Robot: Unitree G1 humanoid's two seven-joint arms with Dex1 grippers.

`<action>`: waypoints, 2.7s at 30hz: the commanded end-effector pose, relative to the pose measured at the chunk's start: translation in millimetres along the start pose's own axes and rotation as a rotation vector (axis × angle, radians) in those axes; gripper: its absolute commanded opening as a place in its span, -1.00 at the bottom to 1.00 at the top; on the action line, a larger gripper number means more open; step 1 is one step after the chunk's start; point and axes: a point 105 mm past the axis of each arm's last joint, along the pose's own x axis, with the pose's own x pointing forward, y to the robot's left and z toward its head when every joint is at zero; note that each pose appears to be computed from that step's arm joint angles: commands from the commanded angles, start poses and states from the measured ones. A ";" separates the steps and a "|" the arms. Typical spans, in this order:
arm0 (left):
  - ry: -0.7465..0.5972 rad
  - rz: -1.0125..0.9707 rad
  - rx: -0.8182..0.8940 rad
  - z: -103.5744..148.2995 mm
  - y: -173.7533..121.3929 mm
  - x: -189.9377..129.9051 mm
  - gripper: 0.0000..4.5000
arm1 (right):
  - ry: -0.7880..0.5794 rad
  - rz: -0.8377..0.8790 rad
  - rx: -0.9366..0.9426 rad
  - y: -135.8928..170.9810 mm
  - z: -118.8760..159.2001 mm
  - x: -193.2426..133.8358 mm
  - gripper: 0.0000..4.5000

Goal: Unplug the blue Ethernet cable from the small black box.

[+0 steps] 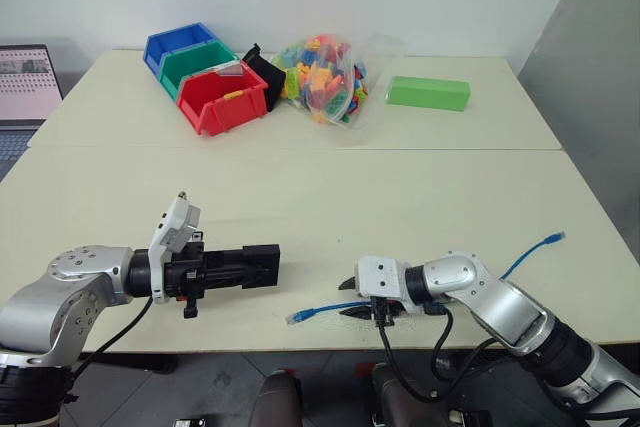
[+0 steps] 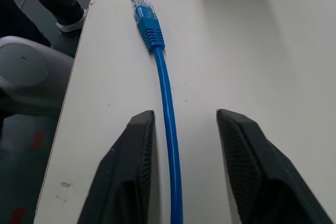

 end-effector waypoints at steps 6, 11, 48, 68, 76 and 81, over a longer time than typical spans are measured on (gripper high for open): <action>-0.023 0.015 0.052 11.1 2.5 -2.8 -0.65 | 0.052 -0.122 -0.087 -25.2 -9.2 -18.7 -0.97; -0.026 0.046 0.050 10.4 7.4 -6.1 -0.65 | 0.090 -0.405 -0.046 -84.2 -18.4 -56.2 -1.00; -0.338 1.203 0.252 17.0 165.8 -63.3 -0.65 | -0.265 -0.375 0.026 -110.4 112.3 -72.9 0.07; -0.275 1.183 0.131 -22.2 149.1 -71.5 0.41 | -0.257 -0.361 0.025 -102.9 111.6 -59.7 0.07; -0.045 1.053 0.303 -1.4 97.2 -88.9 0.41 | -0.260 -0.529 0.092 -99.9 67.8 -88.4 0.07; -0.004 0.914 0.304 19.1 74.0 -100.3 0.41 | -0.218 -0.518 0.105 -93.7 45.2 -116.1 0.07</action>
